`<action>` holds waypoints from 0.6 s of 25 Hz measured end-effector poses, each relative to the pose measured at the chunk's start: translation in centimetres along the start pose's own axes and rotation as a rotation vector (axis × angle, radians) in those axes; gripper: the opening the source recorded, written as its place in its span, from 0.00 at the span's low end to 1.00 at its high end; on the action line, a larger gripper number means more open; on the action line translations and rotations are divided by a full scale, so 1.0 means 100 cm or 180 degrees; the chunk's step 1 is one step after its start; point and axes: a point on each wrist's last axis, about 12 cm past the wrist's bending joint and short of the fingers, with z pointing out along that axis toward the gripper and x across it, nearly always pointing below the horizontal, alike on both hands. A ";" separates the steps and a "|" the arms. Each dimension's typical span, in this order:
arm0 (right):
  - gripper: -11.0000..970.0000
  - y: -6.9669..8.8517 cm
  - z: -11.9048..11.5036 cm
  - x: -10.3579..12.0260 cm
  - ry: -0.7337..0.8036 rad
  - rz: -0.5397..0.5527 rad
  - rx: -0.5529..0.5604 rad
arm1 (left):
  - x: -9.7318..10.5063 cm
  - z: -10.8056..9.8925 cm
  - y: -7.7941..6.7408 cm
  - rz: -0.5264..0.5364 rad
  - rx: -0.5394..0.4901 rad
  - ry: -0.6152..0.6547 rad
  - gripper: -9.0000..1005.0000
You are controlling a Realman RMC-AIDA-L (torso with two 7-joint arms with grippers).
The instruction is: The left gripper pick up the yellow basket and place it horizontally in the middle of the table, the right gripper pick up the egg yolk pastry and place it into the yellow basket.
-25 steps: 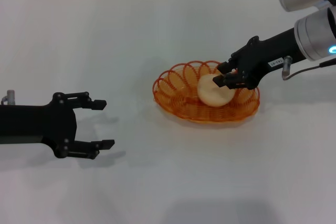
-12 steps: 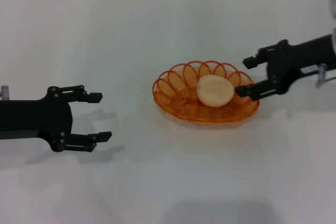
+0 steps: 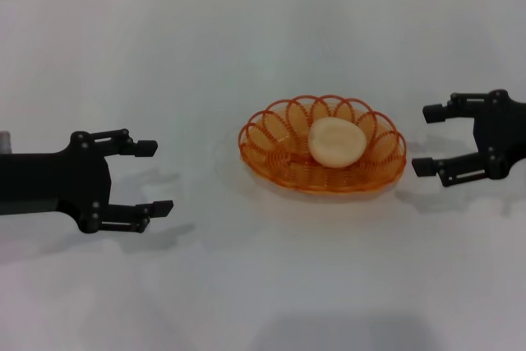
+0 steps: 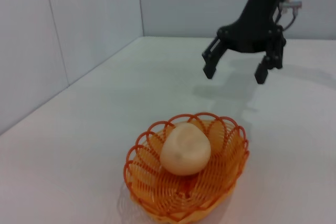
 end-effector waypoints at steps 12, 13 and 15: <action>0.91 0.006 -0.002 0.018 -0.0005 0.0008 -0.0048 | -0.009 0.004 0.011 0.0012 0.0021 -0.0050 0.82; 0.91 0.007 -0.001 0.018 -0.0005 0.0014 -0.0053 | -0.009 0.004 0.012 0.0014 0.0020 -0.0049 0.82; 0.91 0.007 -0.001 0.019 -0.0006 0.0010 -0.0058 | -0.010 0.004 0.013 0.0021 0.0015 -0.0054 0.82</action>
